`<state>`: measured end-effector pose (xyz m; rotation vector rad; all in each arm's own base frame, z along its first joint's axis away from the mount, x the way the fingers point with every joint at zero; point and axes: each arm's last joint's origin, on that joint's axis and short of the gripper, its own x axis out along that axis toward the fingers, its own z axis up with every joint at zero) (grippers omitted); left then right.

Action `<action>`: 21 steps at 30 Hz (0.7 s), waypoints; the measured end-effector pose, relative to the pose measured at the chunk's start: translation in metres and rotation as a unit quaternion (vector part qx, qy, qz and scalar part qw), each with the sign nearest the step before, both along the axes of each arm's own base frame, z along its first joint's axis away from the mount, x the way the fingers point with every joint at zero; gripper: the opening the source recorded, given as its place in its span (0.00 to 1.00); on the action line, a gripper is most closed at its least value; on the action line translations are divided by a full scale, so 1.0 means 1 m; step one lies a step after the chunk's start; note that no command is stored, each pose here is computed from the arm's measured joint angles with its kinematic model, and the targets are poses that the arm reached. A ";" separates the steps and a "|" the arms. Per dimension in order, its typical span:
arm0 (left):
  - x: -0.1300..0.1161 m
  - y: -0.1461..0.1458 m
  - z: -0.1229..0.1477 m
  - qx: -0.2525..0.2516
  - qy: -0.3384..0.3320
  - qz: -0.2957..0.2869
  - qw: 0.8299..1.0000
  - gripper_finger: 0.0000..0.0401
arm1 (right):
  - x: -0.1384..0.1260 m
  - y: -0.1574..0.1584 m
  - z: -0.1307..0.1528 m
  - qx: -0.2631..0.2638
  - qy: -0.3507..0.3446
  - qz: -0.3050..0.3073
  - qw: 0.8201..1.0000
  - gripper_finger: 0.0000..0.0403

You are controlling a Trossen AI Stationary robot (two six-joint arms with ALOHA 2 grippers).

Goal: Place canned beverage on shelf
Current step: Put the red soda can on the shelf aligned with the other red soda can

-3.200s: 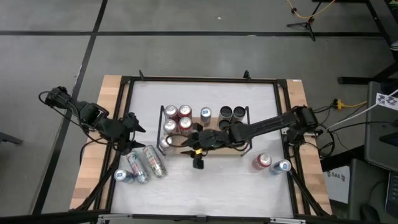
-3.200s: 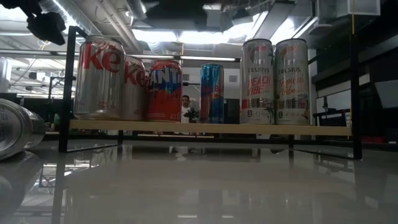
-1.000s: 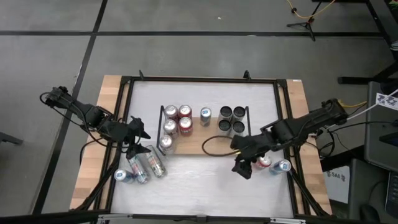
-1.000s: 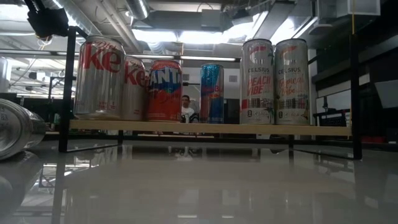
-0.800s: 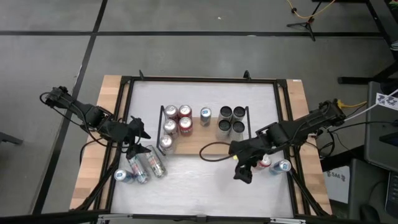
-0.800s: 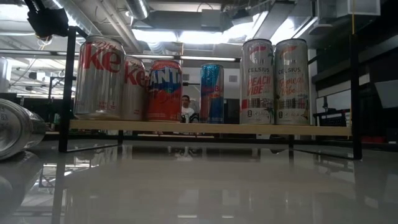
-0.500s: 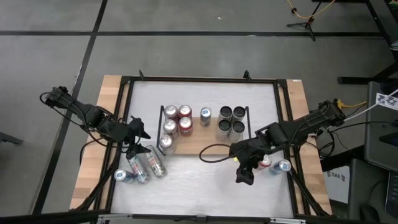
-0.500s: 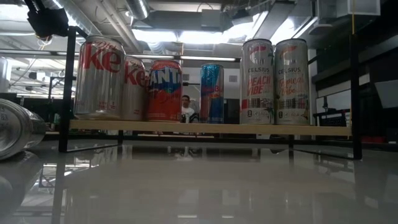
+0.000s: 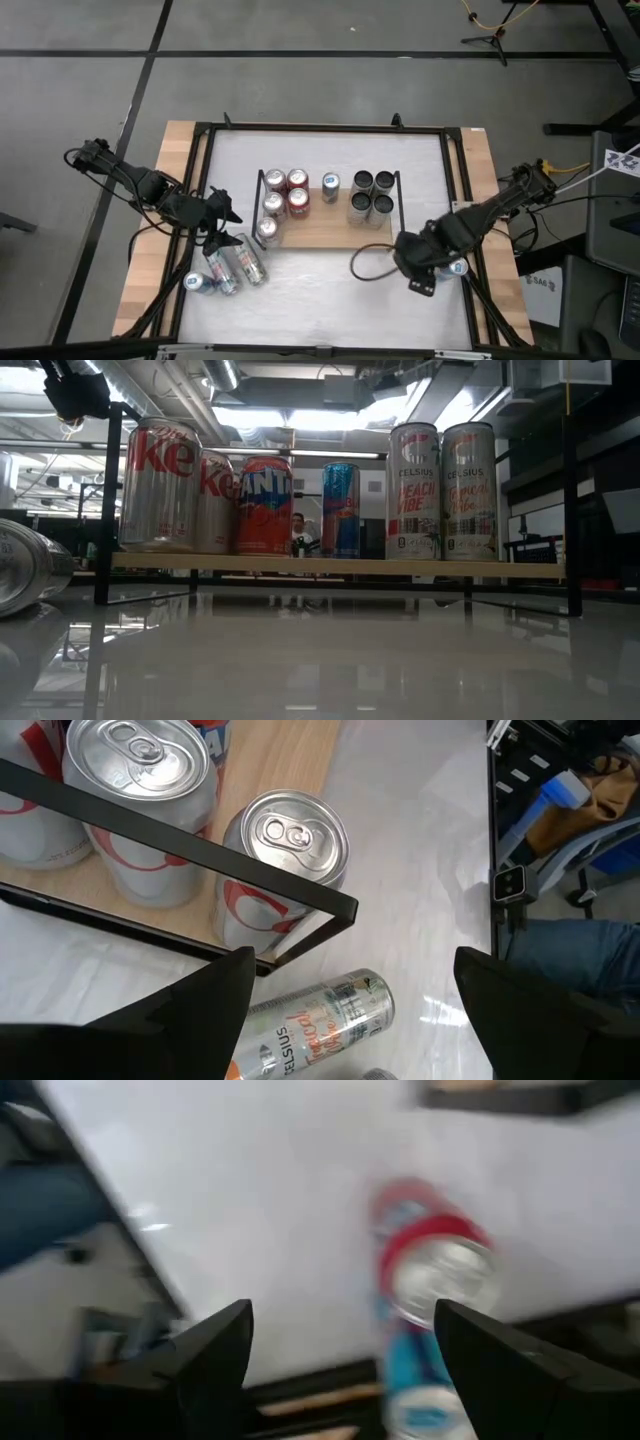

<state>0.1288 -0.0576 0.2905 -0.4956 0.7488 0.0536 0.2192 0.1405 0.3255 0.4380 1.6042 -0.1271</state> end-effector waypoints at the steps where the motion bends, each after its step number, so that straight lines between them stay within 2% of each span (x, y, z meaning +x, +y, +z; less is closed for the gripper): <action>1: 0.000 0.000 0.000 0.000 0.000 0.000 1.000 0.84 | -0.005 0.002 0.000 -0.022 0.004 0.006 1.000 0.76; 4: 0.000 0.000 0.000 0.000 0.000 0.000 1.000 0.84 | -0.015 0.006 -0.001 -0.069 0.010 0.018 0.997 0.76; 8: 0.000 0.000 0.000 0.000 0.000 0.000 1.000 0.84 | -0.019 0.008 -0.001 -0.098 0.003 0.030 0.995 0.76; 14: 0.000 0.000 0.000 0.000 0.000 0.000 1.000 0.84 | -0.019 0.007 -0.005 -0.109 0.003 0.041 0.993 0.76; 21: 0.000 0.000 0.000 0.000 0.000 0.000 1.000 0.84 | -0.016 0.009 -0.005 -0.098 -0.012 0.016 0.995 0.76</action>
